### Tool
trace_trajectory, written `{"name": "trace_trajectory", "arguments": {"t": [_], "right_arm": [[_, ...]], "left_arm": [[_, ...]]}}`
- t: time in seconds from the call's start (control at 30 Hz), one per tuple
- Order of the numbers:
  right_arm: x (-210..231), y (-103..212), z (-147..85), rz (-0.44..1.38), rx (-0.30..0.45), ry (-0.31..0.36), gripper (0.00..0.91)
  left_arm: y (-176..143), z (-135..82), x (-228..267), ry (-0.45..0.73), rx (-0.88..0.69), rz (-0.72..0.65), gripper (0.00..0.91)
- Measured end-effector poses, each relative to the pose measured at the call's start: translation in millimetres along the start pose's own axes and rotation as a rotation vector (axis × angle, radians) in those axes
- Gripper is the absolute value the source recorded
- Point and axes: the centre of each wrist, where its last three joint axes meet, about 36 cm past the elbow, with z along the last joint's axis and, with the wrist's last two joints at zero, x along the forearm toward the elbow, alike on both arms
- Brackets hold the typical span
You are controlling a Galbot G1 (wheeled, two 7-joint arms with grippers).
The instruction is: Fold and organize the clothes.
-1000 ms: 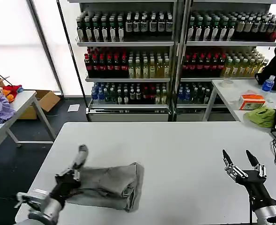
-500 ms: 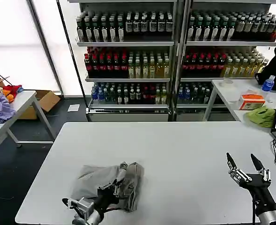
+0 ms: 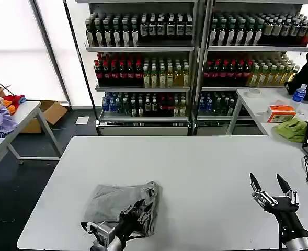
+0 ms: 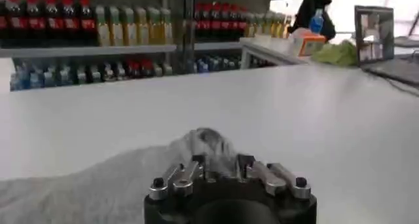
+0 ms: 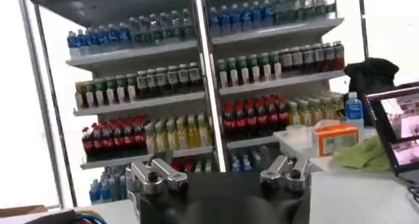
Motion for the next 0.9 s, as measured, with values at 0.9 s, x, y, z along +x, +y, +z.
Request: {"name": "trace_trajectory", "arguments": {"t": [0.9], "right_arm": [[-9,2,14,-0.033,-0.022,0.004,0.907]], "left_arm": [[100,1,35,0.041,0.116,-0.379,0.907]]}}
